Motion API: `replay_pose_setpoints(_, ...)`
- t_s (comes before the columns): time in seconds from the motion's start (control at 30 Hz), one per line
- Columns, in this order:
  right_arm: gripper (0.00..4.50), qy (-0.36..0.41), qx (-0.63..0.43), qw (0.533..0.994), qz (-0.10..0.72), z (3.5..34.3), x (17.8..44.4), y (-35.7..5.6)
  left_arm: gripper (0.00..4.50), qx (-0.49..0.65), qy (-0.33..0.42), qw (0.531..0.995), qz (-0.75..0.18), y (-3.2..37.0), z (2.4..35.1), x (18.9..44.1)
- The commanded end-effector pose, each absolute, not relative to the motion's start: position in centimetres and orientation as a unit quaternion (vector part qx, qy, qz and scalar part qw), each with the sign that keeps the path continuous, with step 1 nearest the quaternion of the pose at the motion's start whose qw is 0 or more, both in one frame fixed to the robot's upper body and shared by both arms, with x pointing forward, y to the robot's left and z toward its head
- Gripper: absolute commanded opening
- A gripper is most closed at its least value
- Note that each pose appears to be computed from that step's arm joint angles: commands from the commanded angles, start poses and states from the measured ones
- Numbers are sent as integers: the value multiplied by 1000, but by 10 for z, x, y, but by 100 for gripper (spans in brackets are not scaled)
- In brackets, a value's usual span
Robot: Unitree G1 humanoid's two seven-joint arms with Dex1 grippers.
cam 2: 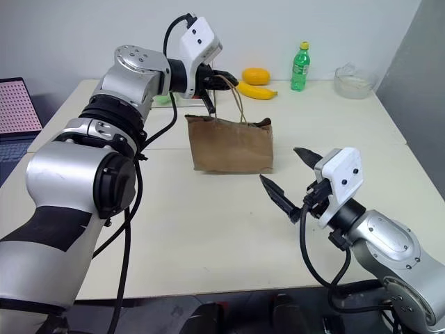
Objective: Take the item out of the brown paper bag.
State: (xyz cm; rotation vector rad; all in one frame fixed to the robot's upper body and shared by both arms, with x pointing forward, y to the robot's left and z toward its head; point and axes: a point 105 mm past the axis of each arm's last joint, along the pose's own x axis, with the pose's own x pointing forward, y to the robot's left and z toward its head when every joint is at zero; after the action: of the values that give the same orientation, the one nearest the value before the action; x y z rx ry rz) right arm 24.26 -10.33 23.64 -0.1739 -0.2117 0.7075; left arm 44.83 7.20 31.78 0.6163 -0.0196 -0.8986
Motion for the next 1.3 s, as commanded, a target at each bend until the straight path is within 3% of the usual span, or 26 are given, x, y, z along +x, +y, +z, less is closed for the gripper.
replay_pose_setpoints(0.03,450,-130,-90,925,346,246,240,-102,6,323,-33,847,-420,70,332,446)
replay_pose_setpoints(0.17,450,-128,-91,924,348,245,240,-102,93,347,-6,842,-413,76,320,449)
replay_pose_setpoints(0.57,450,-120,-93,921,359,241,239,-100,447,348,18,821,-452,87,316,440)
replay_pose_setpoints(0.93,450,-110,-103,918,367,235,242,-98,447,328,27,811,-485,117,307,431)
replay_pose_setpoints(1.3,450,-126,-130,911,371,240,264,-92,447,202,-78,857,-469,163,298,408)
